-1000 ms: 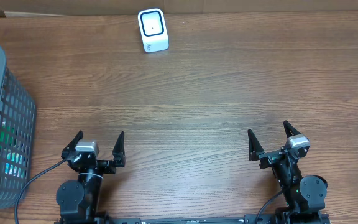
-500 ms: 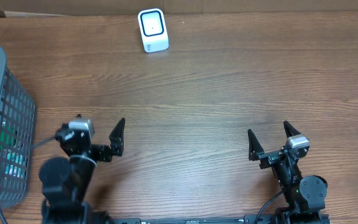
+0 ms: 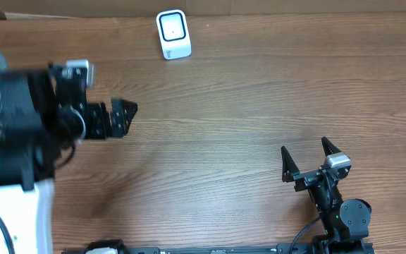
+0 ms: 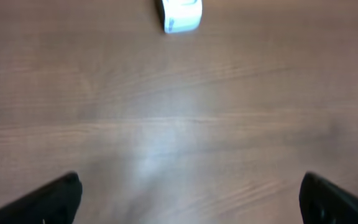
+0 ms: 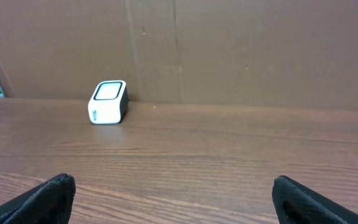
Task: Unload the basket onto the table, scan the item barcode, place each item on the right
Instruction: 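Swing the left gripper over the grey basket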
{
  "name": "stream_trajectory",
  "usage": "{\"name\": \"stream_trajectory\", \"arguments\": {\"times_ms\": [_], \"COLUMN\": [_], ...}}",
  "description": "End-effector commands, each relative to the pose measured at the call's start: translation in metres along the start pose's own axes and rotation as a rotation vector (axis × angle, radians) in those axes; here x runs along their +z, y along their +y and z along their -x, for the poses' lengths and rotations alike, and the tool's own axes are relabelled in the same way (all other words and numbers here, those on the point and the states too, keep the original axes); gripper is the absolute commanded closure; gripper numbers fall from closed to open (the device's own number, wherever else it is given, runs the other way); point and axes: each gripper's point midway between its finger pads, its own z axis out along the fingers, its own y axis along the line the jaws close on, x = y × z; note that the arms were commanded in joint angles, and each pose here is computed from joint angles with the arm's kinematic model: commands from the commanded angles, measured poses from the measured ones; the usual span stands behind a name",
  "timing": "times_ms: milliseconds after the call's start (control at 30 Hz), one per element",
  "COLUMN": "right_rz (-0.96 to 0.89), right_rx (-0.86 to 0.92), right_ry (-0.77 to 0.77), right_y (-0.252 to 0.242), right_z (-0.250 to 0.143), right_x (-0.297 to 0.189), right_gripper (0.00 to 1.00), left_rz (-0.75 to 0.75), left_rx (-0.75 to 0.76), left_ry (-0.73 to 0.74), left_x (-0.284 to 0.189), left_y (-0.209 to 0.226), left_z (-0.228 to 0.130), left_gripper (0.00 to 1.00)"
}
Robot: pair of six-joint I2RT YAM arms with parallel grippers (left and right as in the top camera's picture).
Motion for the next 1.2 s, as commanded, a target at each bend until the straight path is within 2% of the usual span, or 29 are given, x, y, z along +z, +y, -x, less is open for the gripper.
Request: {"name": "stream_trajectory", "arguments": {"times_ms": [0, 300, 367, 433, 567, 733, 1000, 1167], "right_rz": [-0.001, -0.001, -0.001, -0.001, -0.001, -0.002, -0.002, -0.001], "right_rx": [-0.006, -0.006, -0.006, -0.006, -0.006, -0.005, -0.006, -0.006], "right_ry": [-0.003, -0.003, -0.003, -0.003, -0.003, -0.003, -0.003, -0.003], "right_y": [0.000, 0.000, 0.000, 0.000, 0.000, 0.000, 0.000, 0.000], "right_z": [-0.002, -0.002, -0.002, -0.002, -0.002, -0.002, -0.002, -0.002], "right_x": [0.000, 0.000, 0.000, 0.000, 0.000, 0.000, 0.000, 0.000], "right_gripper": [0.00, 0.00, 0.00, 0.00, 0.00, 0.00, 0.00, 0.00], "left_rz": [-0.015, -0.074, -0.067, -0.031, 0.086, 0.279, 0.531, 0.631], "left_rx": [0.020, -0.099, -0.129, -0.181, -0.278, -0.395, -0.709, -0.809], "left_ry": [0.038, 0.214, 0.199, 0.155, 0.005, -0.168, -0.284, -0.344], "left_x": [0.001, 0.057, 0.057, 0.048, 0.007, -0.052, -0.113, -0.141], "left_y": [-0.004, 0.003, 0.007, 0.016, 0.048, 0.098, 0.191, 0.230], "left_z": [0.025, 0.021, 0.027, 0.038, 0.071, 0.093, 0.067, 0.052], "left_gripper": [0.00, 0.00, 0.06, 0.09, 0.10, 0.04, 0.02, 0.01]}}
